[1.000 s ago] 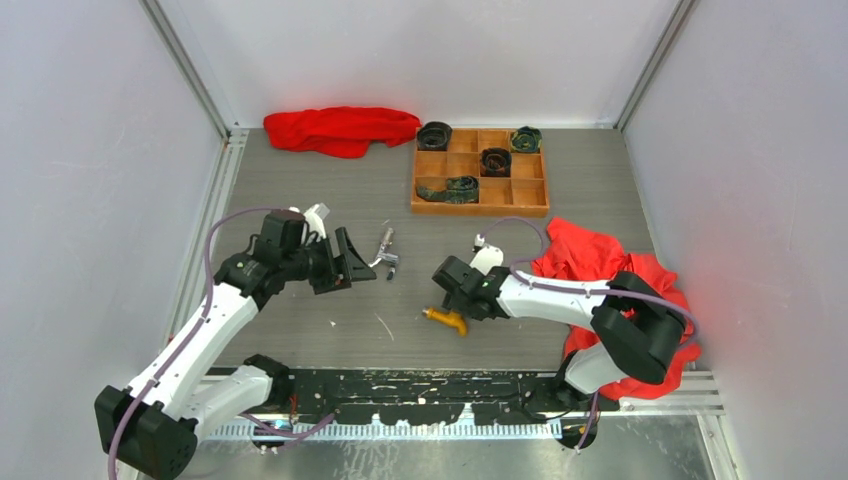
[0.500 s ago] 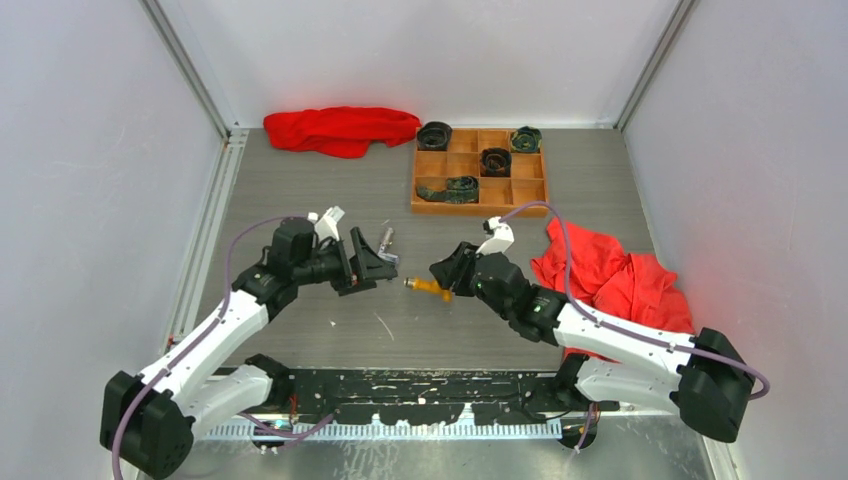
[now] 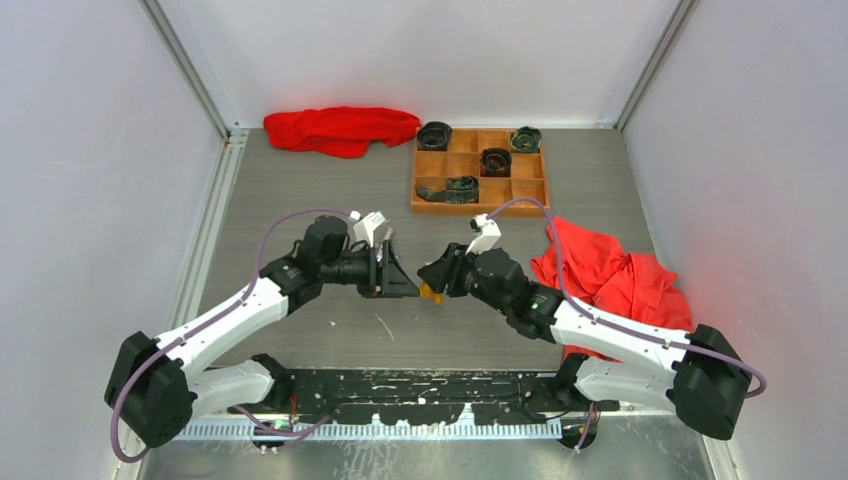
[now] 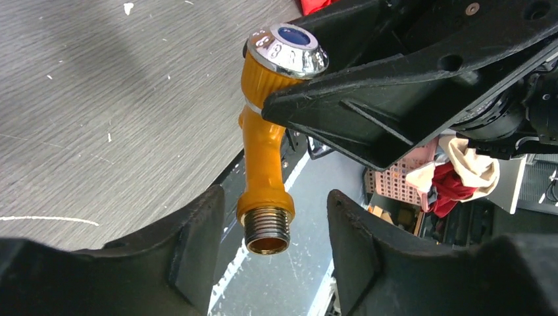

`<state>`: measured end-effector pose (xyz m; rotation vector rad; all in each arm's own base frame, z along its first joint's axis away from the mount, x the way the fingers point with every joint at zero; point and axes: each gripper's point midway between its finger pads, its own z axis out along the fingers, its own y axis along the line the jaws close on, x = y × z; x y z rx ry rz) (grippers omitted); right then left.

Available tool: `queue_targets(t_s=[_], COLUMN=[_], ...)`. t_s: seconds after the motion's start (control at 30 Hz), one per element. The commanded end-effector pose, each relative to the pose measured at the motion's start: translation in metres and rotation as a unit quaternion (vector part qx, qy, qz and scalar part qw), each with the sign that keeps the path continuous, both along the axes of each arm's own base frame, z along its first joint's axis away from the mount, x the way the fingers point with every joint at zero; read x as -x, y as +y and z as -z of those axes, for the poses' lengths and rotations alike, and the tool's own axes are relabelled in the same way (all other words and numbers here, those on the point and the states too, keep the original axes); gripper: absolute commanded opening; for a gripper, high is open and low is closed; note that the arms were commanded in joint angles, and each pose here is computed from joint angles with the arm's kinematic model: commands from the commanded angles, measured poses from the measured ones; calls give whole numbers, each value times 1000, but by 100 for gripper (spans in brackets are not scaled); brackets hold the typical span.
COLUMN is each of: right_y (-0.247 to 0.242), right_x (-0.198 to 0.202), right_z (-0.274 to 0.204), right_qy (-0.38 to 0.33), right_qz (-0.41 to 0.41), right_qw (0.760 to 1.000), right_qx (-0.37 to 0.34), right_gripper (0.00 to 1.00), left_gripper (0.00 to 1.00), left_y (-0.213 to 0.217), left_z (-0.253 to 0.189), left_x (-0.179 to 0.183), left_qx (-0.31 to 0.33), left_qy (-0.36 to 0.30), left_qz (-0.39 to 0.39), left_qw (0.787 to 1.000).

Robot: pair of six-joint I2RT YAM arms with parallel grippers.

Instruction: Install the water faucets

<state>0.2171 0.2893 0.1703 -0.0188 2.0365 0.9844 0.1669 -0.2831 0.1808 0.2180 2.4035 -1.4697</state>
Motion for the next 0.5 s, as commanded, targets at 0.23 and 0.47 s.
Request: queue_targets(t_s=[0.23, 0.47], right_y=[3, -6], right_x=[-8, -4], right_z=[-43, -56], right_qy=[-37, -27], right_qz=[-3, -66], right_qw=[998, 988], right_qx=[-55, -140], right_gripper=[0, 82], left_gripper=[1, 0], left_y=[-9, -7], left_z=[-23, -37], left_x=[-10, -14], left_qx=[10, 25], left_qy=[-49, -71], left_qz=[8, -8], left_qw=[999, 997])
